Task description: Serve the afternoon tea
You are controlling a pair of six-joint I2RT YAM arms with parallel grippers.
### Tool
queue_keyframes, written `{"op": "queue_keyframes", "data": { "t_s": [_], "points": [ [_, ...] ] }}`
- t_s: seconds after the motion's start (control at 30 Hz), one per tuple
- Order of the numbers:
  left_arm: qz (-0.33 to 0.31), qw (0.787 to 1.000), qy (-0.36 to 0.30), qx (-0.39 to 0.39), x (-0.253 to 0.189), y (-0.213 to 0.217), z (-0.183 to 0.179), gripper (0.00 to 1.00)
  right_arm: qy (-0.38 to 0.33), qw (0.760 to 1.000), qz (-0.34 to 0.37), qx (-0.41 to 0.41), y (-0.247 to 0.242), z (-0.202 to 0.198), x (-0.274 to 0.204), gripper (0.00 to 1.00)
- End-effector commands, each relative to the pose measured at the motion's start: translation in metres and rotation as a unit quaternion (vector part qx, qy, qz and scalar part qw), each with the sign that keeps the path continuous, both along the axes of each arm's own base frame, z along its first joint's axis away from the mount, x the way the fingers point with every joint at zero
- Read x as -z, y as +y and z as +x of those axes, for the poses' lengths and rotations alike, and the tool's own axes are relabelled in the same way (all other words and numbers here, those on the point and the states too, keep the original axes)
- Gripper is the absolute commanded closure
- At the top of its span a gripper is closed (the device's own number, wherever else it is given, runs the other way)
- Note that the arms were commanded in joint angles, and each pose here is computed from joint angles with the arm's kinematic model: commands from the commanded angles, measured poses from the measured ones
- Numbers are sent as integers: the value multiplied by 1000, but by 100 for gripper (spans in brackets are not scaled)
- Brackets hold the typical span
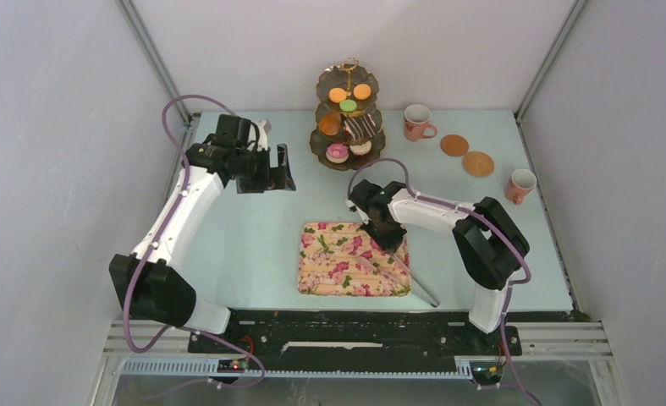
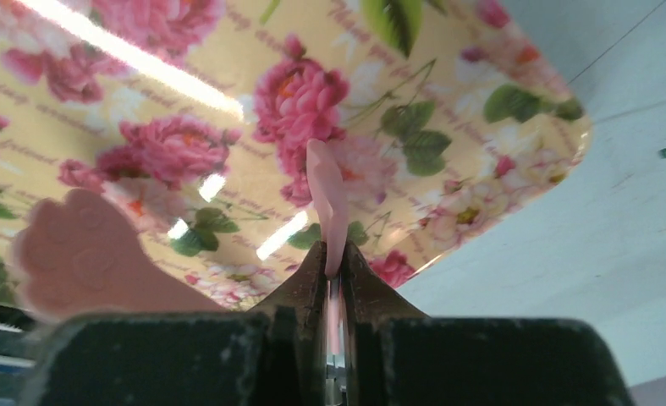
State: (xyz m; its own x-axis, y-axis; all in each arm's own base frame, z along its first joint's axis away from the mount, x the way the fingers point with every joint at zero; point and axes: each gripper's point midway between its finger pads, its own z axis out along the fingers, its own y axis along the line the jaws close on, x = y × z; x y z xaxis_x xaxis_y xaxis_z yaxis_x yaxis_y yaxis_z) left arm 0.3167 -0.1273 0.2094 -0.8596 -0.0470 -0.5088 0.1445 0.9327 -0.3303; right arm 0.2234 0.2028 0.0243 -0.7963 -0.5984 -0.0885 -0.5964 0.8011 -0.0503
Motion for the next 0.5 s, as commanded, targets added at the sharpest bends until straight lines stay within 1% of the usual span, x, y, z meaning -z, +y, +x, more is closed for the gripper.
{"op": "queue_keyframes", "data": {
  "t_s": [0.0, 0.13, 0.2, 0.33, 0.37, 0.47],
  "points": [
    [10, 999, -31, 7, -12, 6, -5, 2, -29, 997, -45, -55, -5, 21, -15, 95],
    [14, 999, -30, 8, -10, 8, -5, 2, -45, 991, -71, -107, 4, 23, -30, 95],
    [16, 999, -30, 7, -11, 8, -5, 2, -54, 988, -71, -130, 14, 24, -33, 93],
    [39, 999, -30, -6, -8, 18, -5, 2, -52, 987, -78, -134, 27, 29, -25, 91],
    [42, 999, -28, -8, -7, 20, -6, 2, -49, 987, -75, -131, 30, 31, -23, 90],
    [46, 999, -24, -6, -4, 21, -9, 2, -47, 989, -50, -131, 39, 31, -22, 79]
  ]
}}
